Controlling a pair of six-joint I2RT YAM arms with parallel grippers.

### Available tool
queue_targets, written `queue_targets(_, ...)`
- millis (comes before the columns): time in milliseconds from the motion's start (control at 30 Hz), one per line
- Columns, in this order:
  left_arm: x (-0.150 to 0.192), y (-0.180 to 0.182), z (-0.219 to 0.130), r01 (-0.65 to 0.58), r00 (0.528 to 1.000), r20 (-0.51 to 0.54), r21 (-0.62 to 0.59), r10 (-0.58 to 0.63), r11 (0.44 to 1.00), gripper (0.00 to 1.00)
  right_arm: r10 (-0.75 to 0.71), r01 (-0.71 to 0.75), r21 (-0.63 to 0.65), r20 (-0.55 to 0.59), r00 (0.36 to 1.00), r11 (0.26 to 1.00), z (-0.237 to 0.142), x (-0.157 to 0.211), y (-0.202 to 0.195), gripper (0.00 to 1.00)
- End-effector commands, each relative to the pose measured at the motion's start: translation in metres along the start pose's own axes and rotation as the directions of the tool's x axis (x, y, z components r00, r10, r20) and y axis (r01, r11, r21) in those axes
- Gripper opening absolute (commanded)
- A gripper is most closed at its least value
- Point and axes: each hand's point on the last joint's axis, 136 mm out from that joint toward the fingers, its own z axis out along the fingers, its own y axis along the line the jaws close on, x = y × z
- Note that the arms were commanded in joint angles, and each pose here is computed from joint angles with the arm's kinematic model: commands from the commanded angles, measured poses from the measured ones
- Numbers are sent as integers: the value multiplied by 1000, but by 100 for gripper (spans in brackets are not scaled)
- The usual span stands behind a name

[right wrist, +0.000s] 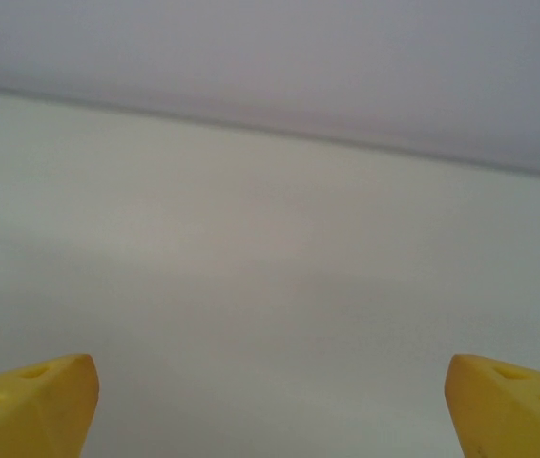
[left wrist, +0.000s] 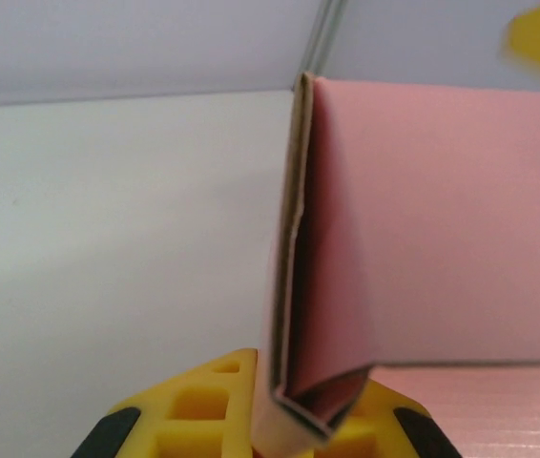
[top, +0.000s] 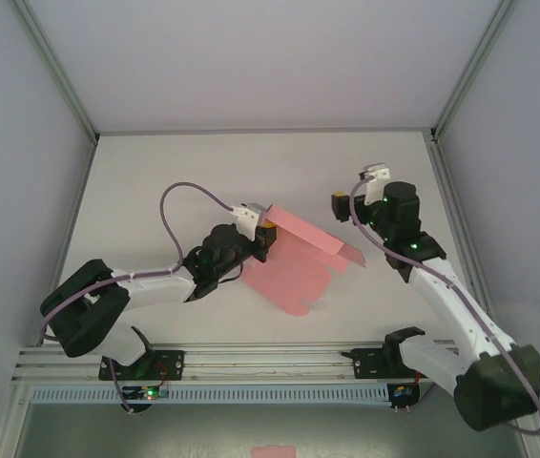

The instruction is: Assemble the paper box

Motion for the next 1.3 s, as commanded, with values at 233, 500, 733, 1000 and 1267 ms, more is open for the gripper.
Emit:
queue_targets(233,-26,2,23,75,997,15,-44,-75,996,0,-150,55,-549,-129,980,834,12,33,136,90)
queue_targets(500,-38,34,47,296,955,87,-268,-283,917,0,-157,43,-685,-105,982,728,9,38,188,89)
queue_targets(733,-57,-2,63,309,949,90,-91,-301,947,0,-111,-3,-667,-129,985,745,31,43,199,87)
queue_targets(1000,-57,-31,52,220,973,32,139,-227,965,0,-51,-89,-647,-194,980,757,31,48,173,85)
queue_targets(1267,-26,-14,34,193,976,-113,37,-187,981,0,21,-114,-391,-236,972,913,33,51,102,84)
